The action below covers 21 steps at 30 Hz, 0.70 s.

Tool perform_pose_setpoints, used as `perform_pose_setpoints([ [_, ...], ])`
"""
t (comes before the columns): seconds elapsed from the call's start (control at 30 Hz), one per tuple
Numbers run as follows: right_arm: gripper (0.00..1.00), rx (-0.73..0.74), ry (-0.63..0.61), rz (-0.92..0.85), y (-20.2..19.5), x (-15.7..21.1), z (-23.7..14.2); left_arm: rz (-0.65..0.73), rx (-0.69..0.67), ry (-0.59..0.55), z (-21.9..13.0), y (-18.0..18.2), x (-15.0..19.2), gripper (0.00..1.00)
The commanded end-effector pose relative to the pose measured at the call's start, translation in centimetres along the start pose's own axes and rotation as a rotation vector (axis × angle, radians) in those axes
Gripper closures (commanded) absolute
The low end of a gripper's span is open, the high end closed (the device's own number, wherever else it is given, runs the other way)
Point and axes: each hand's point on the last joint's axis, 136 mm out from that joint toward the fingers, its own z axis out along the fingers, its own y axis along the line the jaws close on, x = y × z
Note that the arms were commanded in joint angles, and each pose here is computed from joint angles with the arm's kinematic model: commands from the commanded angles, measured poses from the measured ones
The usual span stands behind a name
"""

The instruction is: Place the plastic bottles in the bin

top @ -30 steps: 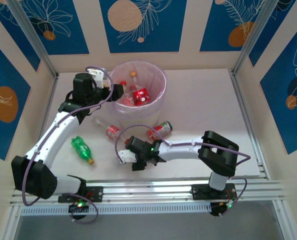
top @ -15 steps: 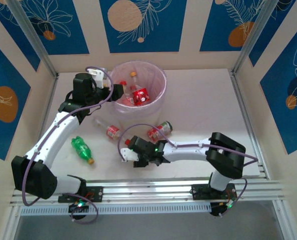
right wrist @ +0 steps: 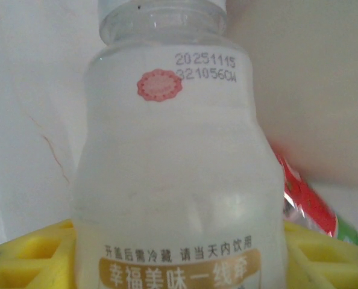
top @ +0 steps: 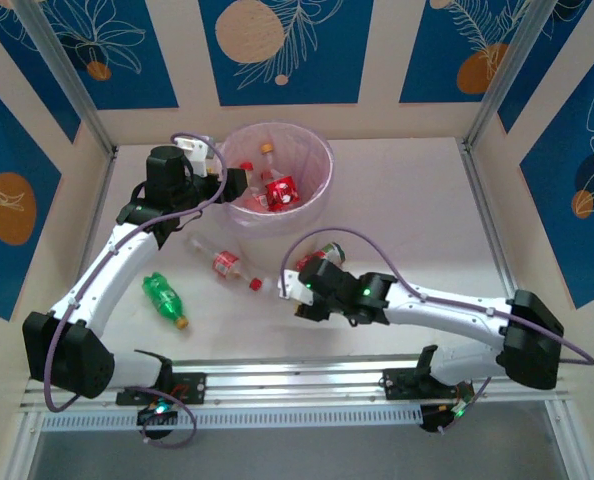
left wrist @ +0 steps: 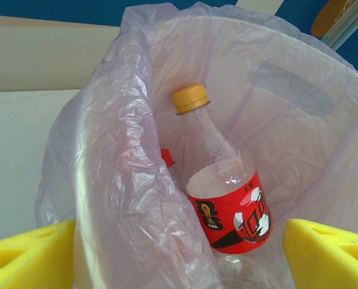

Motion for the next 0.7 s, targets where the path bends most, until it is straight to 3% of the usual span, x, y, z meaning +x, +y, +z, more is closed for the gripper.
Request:
perform_pose_setpoints([
  [0.0, 0.43, 0.057, 0.103, 0.134, -1.7, 4.1, -1.2, -0.002, -0.038, 0.254, 1.9, 1.3, 7.9, 0.15],
  [0.2, 0.51, 0.163, 0.101, 0.359, -6.1, 7.3, -3.8, -0.013, -0.027, 0.265, 2.1, 1.2, 8.1, 0.15],
  [0.4, 0.53, 0.418, 0.14, 0.734, -14.0, 11.5, -6.9, -0.014, -0.019, 0.259, 2.0, 1.0, 7.9, 0.15],
  [0.53, 0.54, 0.503, 0.046, 0.937, -18.6, 11.3, -9.3, -0.019, -0.015, 0.257, 2.0, 0.9, 7.9, 0.15],
  [0.67, 0.55, 0.568, -0.06, 1.004, -23.1, 9.7, -12.0, -0.015, -0.011, 0.249, 1.7, 0.7, 7.6, 0.15],
])
